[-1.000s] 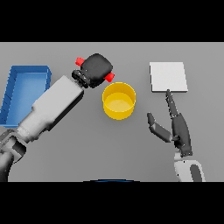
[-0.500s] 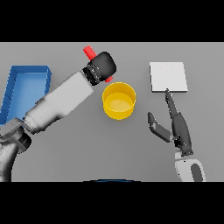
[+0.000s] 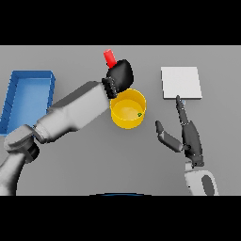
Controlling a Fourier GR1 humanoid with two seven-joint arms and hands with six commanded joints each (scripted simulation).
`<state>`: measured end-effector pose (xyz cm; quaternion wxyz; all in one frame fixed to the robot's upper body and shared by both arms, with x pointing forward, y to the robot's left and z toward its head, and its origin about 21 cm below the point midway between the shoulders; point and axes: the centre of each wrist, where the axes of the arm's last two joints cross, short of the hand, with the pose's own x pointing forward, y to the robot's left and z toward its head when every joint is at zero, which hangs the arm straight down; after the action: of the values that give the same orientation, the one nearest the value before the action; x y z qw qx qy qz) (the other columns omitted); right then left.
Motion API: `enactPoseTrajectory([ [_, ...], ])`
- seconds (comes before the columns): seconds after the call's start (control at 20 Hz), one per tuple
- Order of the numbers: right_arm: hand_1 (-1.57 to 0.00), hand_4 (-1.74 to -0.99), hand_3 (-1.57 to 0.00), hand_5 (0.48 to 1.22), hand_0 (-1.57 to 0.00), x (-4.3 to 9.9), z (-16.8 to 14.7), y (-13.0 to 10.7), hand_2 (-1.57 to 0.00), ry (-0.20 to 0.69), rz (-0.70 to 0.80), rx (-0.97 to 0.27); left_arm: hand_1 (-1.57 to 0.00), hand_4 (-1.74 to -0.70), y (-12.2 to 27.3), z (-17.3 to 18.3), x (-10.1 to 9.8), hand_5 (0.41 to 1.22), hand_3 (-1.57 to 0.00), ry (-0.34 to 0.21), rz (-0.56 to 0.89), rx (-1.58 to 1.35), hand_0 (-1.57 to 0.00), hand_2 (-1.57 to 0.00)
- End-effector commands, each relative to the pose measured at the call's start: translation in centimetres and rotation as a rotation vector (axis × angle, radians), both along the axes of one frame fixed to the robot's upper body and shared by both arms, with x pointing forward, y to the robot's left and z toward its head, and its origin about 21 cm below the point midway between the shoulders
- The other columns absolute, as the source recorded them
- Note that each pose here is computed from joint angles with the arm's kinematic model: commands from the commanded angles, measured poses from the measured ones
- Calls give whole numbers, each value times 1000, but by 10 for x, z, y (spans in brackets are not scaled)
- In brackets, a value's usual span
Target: Pick up the red beaker and tilt it to pour out 1 green nut into yellow bowl. Pick up the yellow bowl and place it on the metallic measuring scale.
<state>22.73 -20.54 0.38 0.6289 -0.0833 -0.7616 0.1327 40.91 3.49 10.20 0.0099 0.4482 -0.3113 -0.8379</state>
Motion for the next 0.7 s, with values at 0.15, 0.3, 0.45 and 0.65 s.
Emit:
enactPoseTrajectory([
  [0.15,1,-1063,1,673,1,0,1,1,1,-13,-3,-7,-1571,-1733,-12,7,1,1221,-1571,-42,-63,149,-1571,-1571],
  [0.3,1,-1051,1,677,1,0,3,-1,1,-20,-5,-5,-1571,-1732,-28,1,-6,1221,-1571,-80,-90,239,-1571,-1571],
  [0.45,1,-1035,1,685,1,-4,-1,2,1,-15,-2,-9,-1571,-1728,-36,19,-3,1221,-1571,-92,-93,266,-1571,-1571],
  [0.65,1,-1030,1,683,1,-2,2,-1,1,-27,-10,-17,-1571,-1725,-29,62,17,1221,-1571,-140,-77,187,-1571,-1571],
])
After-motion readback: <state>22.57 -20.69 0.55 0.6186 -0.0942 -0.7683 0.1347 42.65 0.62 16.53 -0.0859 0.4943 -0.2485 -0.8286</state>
